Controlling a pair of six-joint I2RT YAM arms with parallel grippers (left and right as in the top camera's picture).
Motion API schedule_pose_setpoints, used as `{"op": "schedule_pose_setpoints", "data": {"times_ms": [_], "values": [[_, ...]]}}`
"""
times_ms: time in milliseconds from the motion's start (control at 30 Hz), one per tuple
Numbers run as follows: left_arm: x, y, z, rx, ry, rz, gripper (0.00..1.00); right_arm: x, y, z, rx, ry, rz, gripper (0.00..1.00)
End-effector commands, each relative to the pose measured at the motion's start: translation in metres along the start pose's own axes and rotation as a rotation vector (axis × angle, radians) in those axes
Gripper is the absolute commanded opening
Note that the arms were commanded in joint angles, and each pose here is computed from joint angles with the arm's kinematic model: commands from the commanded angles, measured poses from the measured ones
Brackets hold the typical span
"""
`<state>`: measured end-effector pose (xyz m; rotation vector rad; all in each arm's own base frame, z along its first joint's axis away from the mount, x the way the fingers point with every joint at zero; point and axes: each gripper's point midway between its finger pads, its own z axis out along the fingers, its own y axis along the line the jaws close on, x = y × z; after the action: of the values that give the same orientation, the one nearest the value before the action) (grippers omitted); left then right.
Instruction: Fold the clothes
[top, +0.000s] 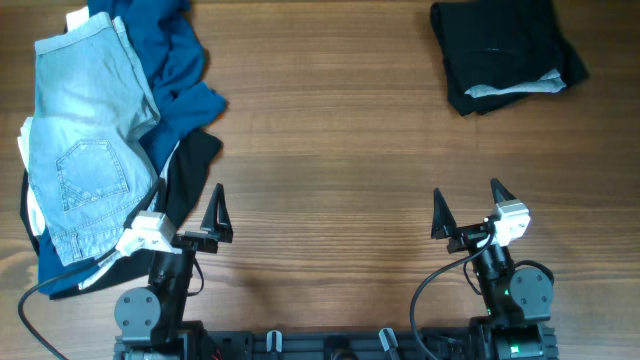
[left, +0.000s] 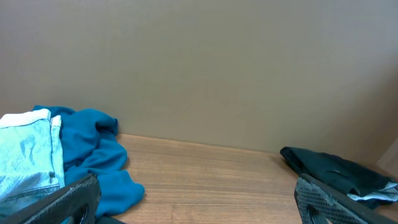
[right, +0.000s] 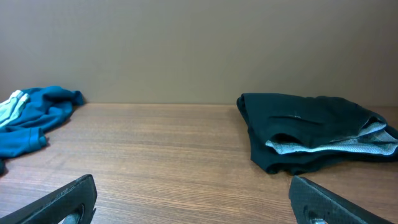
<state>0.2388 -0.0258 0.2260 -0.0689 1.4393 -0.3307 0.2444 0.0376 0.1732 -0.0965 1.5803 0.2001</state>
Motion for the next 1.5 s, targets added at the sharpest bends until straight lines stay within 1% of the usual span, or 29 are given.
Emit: {"op": "schedule_pose_setpoints", "data": {"times_ms": [0, 233, 367, 400, 500, 1467], "values": [[0.002, 0.001, -0.001, 0.004, -0.005, 0.018, 1.0, -0.001, -0.001, 0.0, 0.008, -0.008, -0.012, 1.0], [0.022, 0.005, 0.001, 0.002, 0.023, -0.011, 1.0, -0.001, -0.001, 0.0, 0.008, -0.008, -0.012, 1.0], [0.028, 0.007, 0.001, -0.004, 0.046, -0.017, 1.0, -0.001, -0.001, 0.0, 0.008, -0.008, -0.012, 1.0], [0.033, 0.008, 0.001, -0.01, 0.068, -0.021, 1.0, -0.001, -0.001, 0.0, 0.008, -0.008, -0.012, 1.0], [0.064, 0.016, -0.004, -0.047, 0.192, -0.042, 1.0, -0.001, -0.001, 0.0, 0.008, -0.008, -0.012, 1.0], [0.064, 0.017, -0.004, -0.05, 0.193, -0.043, 1.0, -0.001, -0.001, 0.0, 0.008, -0.008, -0.012, 0.99]]}}
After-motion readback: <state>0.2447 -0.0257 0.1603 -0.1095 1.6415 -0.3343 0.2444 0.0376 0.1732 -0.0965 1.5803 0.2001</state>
